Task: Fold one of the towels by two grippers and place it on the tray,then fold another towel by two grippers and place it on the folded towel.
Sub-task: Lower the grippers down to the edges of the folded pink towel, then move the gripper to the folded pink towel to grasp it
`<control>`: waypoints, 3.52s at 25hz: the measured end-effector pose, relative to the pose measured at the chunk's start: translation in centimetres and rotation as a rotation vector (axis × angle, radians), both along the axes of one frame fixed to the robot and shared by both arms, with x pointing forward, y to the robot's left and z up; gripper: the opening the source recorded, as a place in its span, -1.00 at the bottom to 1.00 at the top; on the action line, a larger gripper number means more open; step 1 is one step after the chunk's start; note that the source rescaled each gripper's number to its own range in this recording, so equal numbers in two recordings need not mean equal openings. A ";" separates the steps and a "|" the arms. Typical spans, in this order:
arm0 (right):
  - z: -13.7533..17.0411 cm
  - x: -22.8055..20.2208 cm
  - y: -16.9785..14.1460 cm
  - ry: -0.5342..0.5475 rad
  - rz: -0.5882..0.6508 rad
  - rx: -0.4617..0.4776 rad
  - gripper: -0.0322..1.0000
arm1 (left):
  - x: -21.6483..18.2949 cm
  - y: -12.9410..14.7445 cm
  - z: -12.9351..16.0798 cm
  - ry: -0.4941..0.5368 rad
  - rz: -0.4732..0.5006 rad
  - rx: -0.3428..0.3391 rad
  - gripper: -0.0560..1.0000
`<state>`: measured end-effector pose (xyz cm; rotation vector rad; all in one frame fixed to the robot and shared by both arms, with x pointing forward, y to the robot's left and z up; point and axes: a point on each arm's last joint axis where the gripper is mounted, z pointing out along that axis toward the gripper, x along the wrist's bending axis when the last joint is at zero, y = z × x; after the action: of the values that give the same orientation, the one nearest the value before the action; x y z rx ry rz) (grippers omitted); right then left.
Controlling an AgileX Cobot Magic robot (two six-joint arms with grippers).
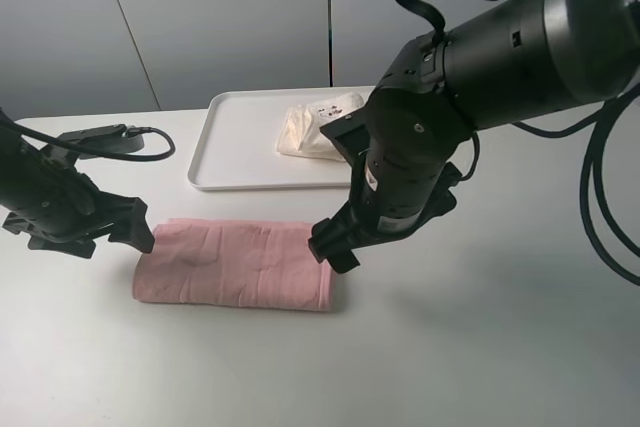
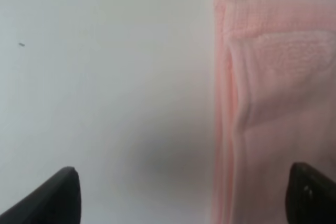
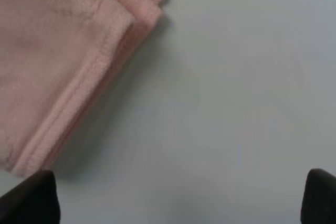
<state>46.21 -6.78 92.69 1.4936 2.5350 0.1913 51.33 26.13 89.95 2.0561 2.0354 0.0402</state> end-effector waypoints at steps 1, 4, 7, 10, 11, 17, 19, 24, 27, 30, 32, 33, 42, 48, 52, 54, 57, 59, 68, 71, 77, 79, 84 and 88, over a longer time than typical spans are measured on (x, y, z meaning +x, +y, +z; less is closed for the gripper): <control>0.0 0.0 0.0 0.004 0.004 0.002 1.00 | 0.2 0.0 -0.2 0.005 -0.007 0.006 0.99; 0.0 0.0 0.0 0.004 0.009 0.000 1.00 | 0.6 -0.3 -0.8 0.016 -0.043 0.036 0.98; 0.0 0.0 0.1 0.001 0.013 0.006 1.00 | 1.0 -0.8 -1.1 0.025 -0.068 0.063 0.97; 0.0 -0.1 0.1 0.006 0.014 0.012 1.00 | 1.5 -1.1 -1.2 0.037 -0.075 0.085 0.97; 0.0 -0.1 0.2 0.012 0.016 0.017 1.00 | 1.6 -1.2 -1.4 0.045 -0.076 0.091 0.97; 0.0 -0.3 0.3 0.032 0.018 0.030 1.00 | 2.0 -1.1 -1.8 0.065 -0.078 0.121 0.97; -0.1 -0.4 0.4 0.045 0.011 0.041 1.00 | 2.0 -1.0 -1.9 0.066 -0.072 0.129 0.97; -0.2 -0.6 0.6 0.074 0.008 0.061 1.00 | 2.1 -0.9 -2.3 0.069 -0.077 0.150 0.97; -0.7 -0.7 0.7 0.092 0.010 0.056 1.00 | 2.3 -1.0 -2.6 0.069 -0.076 0.149 0.97; -0.7 -0.6 0.7 0.090 0.012 0.059 1.00 | 2.3 -1.1 -2.8 0.071 -0.070 0.146 0.97; -0.7 -0.6 0.8 0.088 0.013 0.064 1.00 | 2.4 -1.1 -3.0 0.077 -0.069 0.146 0.97; -0.7 -0.6 0.8 0.086 0.013 0.065 1.00 | 2.4 -1.1 -3.1 0.078 -0.067 0.145 0.97; -0.2 -0.2 1.3 0.074 0.011 0.084 1.00 | 2.6 -1.1 -3.4 0.092 -0.046 0.148 0.97; -1.3 0.5 2.7 0.147 -0.041 0.082 1.00 | 2.6 -1.0 -3.4 0.094 -0.040 0.151 0.97; -2.9 1.2 3.7 0.206 -0.063 0.042 1.00 | 2.5 -1.0 -3.4 0.096 -0.040 0.152 0.97; -3.2 1.6 4.2 0.209 -0.064 0.040 1.00 | 2.5 -1.0 -3.4 0.096 -0.040 0.152 0.97; -3.2 2.0 4.7 0.205 -0.070 0.046 1.00 | 2.6 -1.0 -3.4 0.095 -0.042 0.153 0.97; -3.0 2.2 4.9 0.192 -0.080 0.063 1.00 | 2.6 -1.0 -3.4 0.095 -0.042 0.153 0.97; -5.0 4.3 4.0 0.255 -0.195 0.089 0.91 | 2.5 -1.0 -3.4 0.097 -0.044 0.155 0.97; -5.4 4.3 4.2 0.262 -0.204 0.105 0.91 | 2.5 -1.1 -3.4 0.097 -0.045 0.155 0.97; -5.6 4.5 4.5 0.244 -0.208 0.128 0.86 | 2.6 -1.1 -3.4 0.095 -0.047 0.157 0.97; -5.6 4.5 4.5 0.241 -0.212 0.133 0.81 | 2.6 -1.1 -3.4 0.094 -0.049 0.158 0.97; -6.3 4.6 4.6 0.246 -0.226 0.132 0.70 | 2.6 -1.0 -3.4 0.094 -0.052 0.160 0.97; -6.3 4.7 4.7 0.245 -0.227 0.136 0.66 | 2.6 -1.0 -3.4 0.093 -0.054 0.161 0.97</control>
<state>50.88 -2.12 86.38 1.9520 2.5488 0.1578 53.92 25.09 86.59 2.2480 2.0928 0.1039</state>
